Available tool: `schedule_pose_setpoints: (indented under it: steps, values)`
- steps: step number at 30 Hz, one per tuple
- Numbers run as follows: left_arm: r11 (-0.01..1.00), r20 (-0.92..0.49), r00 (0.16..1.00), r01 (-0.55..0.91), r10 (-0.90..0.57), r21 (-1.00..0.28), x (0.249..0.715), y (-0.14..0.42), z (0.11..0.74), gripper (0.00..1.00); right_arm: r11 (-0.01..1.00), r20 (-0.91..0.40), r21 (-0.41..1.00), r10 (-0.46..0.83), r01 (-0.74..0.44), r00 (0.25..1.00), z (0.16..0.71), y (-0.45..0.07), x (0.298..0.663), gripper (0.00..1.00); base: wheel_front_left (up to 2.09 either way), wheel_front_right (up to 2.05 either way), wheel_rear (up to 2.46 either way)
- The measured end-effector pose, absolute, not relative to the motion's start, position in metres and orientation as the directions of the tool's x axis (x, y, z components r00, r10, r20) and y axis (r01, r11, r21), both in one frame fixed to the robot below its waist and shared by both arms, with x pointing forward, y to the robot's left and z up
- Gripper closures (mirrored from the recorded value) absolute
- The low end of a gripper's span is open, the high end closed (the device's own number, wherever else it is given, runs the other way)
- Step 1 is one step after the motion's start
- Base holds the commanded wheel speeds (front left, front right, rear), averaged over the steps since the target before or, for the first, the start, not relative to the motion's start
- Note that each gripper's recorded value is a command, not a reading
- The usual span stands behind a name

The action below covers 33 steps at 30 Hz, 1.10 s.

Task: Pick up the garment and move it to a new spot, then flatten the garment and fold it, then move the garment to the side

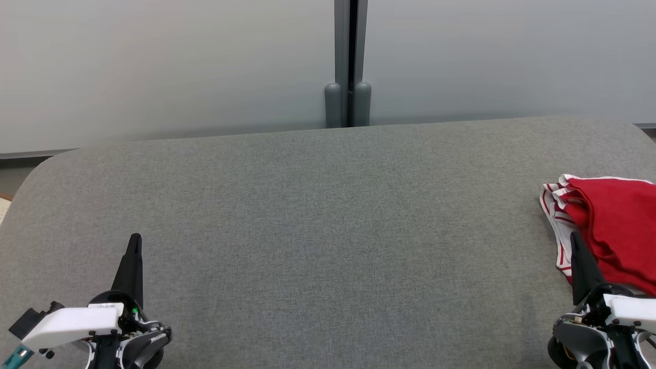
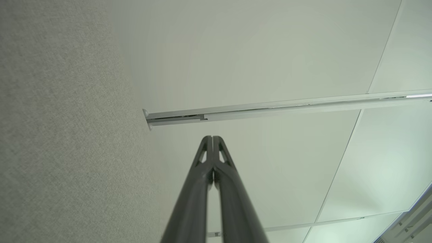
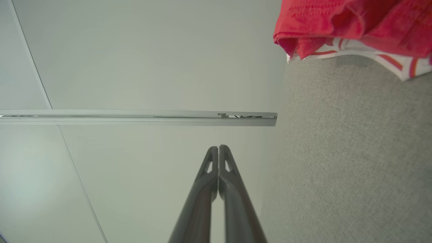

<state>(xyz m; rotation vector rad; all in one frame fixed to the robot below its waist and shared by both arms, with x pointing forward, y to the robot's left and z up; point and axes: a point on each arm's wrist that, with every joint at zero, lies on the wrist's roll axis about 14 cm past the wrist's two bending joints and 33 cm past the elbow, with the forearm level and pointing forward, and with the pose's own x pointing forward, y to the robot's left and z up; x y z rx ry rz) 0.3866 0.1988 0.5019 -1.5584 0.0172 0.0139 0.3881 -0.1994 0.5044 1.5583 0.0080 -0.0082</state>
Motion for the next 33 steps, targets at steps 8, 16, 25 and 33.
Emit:
schedule_pose_setpoints:
  steps: [8,16,25,33]
  values:
    - [-0.001,-0.013,1.000,-0.013,-0.002,-1.000,0.3867,0.1996,0.5033,1.00,-0.003,-0.008,1.000,-0.001,0.008,1.000,0.5051,-0.2001,0.3879,1.00,0.00,0.00,0.00]
    - [-0.003,-0.013,1.000,-0.013,0.000,-1.000,0.3867,0.1998,0.5033,1.00,-0.004,-0.008,1.000,0.000,0.008,1.000,0.5050,-0.1998,0.3879,1.00,0.00,0.00,0.00]
    - [-0.004,-0.012,1.000,-0.012,-0.001,-1.000,0.3867,0.1998,0.5033,1.00,-0.006,-0.007,1.000,-0.001,0.007,1.000,0.5051,-0.1999,0.3878,1.00,0.00,0.00,0.00]
    - [-0.005,-0.012,1.000,-0.012,0.000,-1.000,0.3867,0.1997,0.5033,1.00,-0.006,-0.008,1.000,0.001,0.008,1.000,0.5049,-0.1996,0.3878,1.00,0.00,0.00,0.00]
